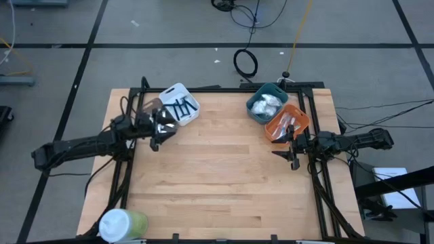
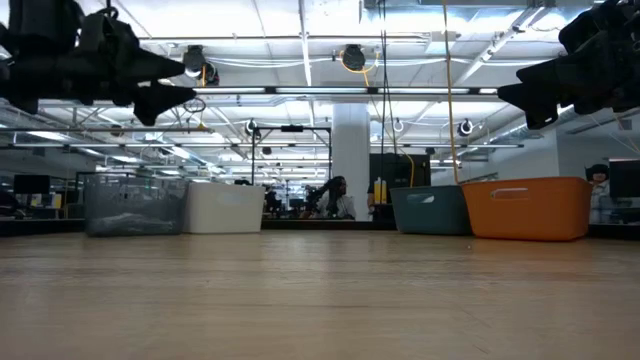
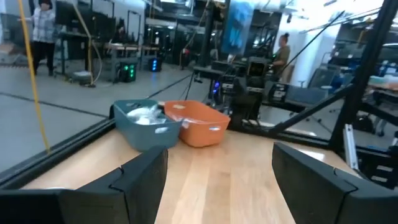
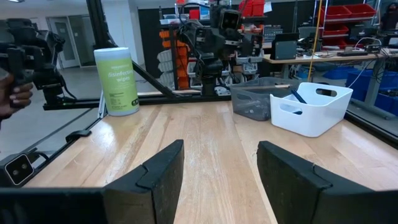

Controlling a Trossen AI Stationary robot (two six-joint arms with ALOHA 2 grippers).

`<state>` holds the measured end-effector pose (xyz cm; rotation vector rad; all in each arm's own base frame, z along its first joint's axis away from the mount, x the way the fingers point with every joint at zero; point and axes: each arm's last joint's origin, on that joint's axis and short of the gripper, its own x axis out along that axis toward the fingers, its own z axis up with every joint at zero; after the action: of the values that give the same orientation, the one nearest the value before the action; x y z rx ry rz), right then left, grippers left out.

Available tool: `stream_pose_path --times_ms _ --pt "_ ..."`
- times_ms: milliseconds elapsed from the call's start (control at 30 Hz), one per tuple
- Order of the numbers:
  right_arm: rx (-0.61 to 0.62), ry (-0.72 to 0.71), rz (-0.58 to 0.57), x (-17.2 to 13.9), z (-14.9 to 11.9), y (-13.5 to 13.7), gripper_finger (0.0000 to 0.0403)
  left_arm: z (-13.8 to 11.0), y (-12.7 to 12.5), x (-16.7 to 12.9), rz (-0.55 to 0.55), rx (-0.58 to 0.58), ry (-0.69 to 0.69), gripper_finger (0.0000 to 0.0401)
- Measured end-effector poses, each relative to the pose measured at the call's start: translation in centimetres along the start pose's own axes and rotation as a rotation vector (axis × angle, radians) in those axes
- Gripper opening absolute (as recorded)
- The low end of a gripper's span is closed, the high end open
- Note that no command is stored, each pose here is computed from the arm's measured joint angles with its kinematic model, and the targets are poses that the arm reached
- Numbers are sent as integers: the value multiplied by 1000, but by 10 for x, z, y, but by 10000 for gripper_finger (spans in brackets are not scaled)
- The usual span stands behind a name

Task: Pick & Place Travel size toiletries
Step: Return to Home Position

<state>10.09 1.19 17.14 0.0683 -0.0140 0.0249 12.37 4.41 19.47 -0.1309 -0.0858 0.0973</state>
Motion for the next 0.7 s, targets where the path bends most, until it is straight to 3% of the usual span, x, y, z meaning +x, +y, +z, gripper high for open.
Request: stream_pose_path --times_ms 567,700 --pt "0 0 0 0 0 0 192 11 -11 -28 -20 67 -109 285" --pt "0 0 0 0 0 0 192 11 -12 -34 19 80 -117 285"
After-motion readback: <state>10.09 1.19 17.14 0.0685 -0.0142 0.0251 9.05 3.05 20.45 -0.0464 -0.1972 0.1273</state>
